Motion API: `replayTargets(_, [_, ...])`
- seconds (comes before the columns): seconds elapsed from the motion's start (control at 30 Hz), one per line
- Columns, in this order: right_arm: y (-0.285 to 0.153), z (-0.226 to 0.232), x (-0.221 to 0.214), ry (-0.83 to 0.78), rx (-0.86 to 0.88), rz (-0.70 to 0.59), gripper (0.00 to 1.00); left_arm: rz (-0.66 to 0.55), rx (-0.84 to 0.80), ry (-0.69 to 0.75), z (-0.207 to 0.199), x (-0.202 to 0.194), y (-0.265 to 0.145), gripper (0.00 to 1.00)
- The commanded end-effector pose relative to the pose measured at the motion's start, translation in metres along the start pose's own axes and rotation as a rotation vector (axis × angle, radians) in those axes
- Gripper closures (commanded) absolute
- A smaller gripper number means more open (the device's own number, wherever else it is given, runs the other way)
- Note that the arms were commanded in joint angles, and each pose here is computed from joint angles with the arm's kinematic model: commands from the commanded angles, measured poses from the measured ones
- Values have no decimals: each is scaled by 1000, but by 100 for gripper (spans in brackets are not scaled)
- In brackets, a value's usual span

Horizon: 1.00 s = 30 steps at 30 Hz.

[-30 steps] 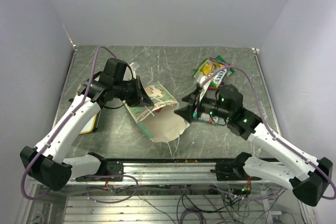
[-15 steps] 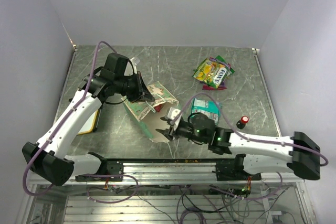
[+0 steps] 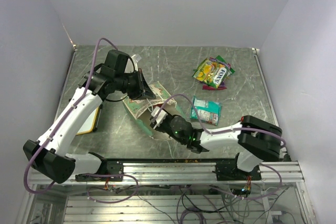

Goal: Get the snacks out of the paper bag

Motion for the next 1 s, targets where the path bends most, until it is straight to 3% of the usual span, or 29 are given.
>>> replayTargets(0.0, [20, -10, 19, 27, -149, -123, 60, -3, -60, 62, -12, 4, -4, 93])
replayTargets(0.3, [42, -19, -3, -3, -214, -144, 62, -27, -97, 100, -21, 9, -11, 93])
replayTargets(0.97, [96, -39, -35, 22, -235, -92, 49, 4, -136, 129, -31, 6, -15, 93])
Point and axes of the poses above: each gripper's point midway between its finger pads, its own y axis out along the fingers, its own z axis along the line the jaws close on, x = y × z, the point moved 6 cm from there along -y, back along the fingers, and after that the axes turned 9 degrees about y, right-handed, at the moved point
